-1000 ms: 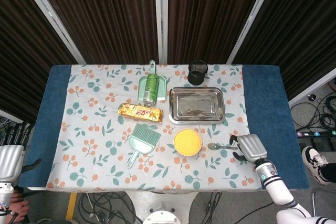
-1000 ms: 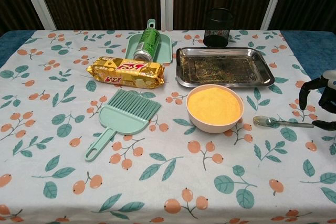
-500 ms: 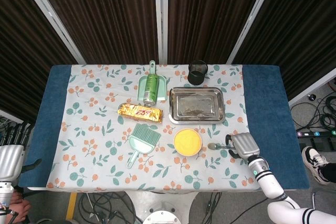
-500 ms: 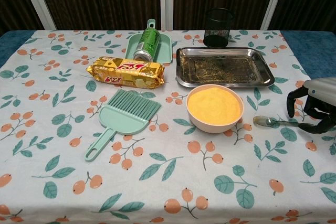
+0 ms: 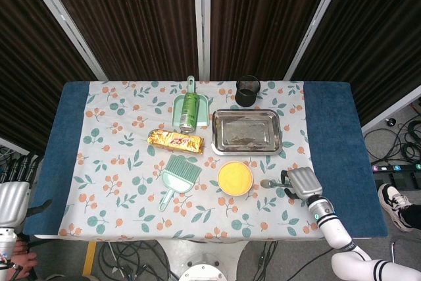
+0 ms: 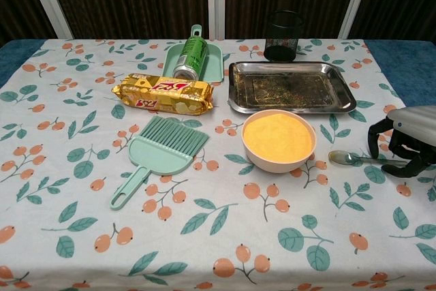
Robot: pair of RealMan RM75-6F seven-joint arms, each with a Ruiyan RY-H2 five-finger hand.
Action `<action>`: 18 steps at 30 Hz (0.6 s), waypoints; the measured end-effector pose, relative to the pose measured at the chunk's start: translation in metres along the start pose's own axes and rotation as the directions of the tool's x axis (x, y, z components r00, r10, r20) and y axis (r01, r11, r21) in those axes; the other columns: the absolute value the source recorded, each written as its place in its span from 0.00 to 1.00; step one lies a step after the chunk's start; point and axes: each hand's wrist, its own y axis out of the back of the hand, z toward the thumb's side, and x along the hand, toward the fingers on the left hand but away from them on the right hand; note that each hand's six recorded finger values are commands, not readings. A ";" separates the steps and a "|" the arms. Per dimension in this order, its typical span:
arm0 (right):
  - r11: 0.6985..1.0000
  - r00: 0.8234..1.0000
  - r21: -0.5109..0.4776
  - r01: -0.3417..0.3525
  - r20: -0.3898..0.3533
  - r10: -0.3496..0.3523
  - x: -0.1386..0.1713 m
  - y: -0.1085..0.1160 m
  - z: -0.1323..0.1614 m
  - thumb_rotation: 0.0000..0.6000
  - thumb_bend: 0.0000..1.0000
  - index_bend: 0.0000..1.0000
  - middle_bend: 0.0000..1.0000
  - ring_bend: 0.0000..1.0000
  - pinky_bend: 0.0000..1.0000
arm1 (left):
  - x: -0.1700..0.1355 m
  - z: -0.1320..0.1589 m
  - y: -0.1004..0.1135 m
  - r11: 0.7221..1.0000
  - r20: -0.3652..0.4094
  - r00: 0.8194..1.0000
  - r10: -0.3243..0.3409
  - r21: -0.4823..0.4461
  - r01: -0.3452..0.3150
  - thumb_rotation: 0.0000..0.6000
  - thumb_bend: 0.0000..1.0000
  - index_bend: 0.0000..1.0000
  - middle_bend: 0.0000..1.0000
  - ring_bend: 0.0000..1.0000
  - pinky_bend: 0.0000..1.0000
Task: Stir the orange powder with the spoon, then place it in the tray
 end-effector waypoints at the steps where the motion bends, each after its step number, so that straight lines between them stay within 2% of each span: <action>1: 1.000 1.000 0.000 0.001 0.000 -0.001 0.000 0.000 0.000 1.00 0.29 0.52 0.90 0.97 1.00 | 0.000 0.000 0.000 1.000 0.000 1.000 0.000 0.000 0.000 1.00 0.00 0.05 0.05 0.05 0.08; 18: 1.000 1.000 0.005 -0.010 0.013 0.010 -0.004 -0.003 0.001 1.00 0.29 0.53 0.90 0.97 1.00 | -0.002 -0.004 -0.003 1.000 -0.009 1.000 -0.005 -0.006 0.005 1.00 0.00 0.05 0.05 0.05 0.08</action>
